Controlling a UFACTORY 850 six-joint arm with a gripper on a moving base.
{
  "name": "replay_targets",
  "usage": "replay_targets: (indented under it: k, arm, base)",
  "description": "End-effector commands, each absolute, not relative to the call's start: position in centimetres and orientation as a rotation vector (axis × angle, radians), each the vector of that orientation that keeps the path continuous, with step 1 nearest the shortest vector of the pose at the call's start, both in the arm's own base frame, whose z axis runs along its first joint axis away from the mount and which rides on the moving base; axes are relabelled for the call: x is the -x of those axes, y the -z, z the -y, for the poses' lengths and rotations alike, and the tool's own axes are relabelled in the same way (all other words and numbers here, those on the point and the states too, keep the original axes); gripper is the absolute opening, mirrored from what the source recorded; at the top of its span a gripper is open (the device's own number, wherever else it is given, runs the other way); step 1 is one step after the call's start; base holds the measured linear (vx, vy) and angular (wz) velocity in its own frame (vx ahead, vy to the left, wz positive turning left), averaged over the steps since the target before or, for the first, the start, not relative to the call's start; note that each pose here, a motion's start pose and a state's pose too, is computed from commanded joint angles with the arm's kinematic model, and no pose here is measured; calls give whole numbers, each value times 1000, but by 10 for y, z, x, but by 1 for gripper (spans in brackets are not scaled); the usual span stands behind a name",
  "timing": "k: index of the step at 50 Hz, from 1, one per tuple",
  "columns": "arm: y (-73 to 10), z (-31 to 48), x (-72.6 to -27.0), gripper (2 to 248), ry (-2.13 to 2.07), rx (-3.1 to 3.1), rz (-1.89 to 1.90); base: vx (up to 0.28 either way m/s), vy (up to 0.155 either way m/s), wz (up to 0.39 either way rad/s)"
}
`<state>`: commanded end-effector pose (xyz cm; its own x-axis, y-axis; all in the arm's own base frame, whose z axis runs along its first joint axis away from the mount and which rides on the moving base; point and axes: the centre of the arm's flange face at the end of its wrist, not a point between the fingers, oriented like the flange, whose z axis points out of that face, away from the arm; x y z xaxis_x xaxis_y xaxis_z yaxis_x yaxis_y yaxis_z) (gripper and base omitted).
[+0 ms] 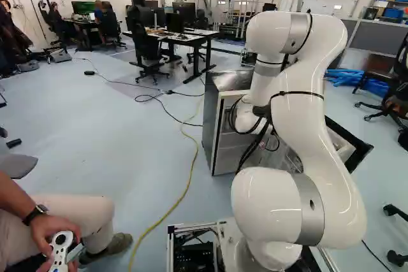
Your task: Grab a drink from the fridge
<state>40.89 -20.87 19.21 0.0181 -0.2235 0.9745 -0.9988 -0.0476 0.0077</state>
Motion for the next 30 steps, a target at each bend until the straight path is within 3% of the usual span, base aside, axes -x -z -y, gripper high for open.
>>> replay_targets:
  k: [30]
  arm:
    - [-193, 220, -396, 247, -1120, -1447, 1320]
  base:
    - [0, 0, 0]
